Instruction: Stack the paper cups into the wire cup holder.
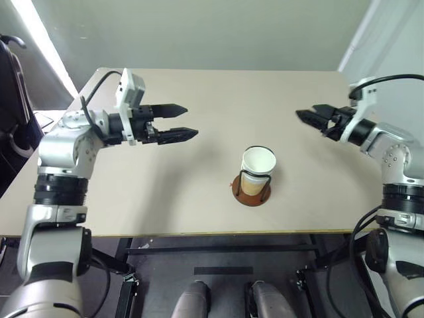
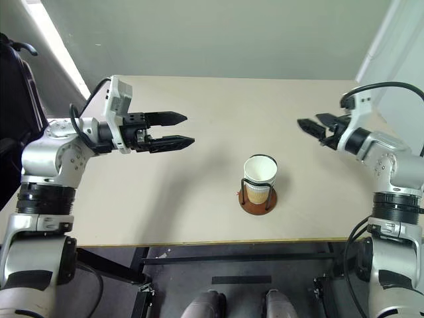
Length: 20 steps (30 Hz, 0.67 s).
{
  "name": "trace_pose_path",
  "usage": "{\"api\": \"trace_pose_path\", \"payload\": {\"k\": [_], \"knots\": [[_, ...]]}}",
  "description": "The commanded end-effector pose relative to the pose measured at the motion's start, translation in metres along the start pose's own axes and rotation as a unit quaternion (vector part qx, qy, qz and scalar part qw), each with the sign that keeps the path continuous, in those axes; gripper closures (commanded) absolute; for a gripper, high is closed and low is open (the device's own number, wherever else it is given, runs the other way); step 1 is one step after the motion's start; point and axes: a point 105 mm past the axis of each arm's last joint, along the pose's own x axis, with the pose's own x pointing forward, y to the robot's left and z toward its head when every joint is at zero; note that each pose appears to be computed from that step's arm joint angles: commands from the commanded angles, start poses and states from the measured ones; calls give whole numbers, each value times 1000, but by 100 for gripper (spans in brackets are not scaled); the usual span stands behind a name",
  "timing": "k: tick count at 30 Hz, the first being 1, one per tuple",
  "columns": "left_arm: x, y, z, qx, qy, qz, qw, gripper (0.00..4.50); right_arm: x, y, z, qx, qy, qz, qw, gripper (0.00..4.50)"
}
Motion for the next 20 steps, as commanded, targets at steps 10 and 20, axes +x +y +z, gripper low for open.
{"api": "trace_pose_path", "payload": {"k": [10, 20], "knots": [[-3, 11, 13, 4, -54, 87, 995, 0, -11, -24, 3, -35, -31, -76, 996, 67], [-9, 9, 6, 1, -24, 78, 997, 0, -19, -32, -19, -124, 20, -81, 989, 67]]}}
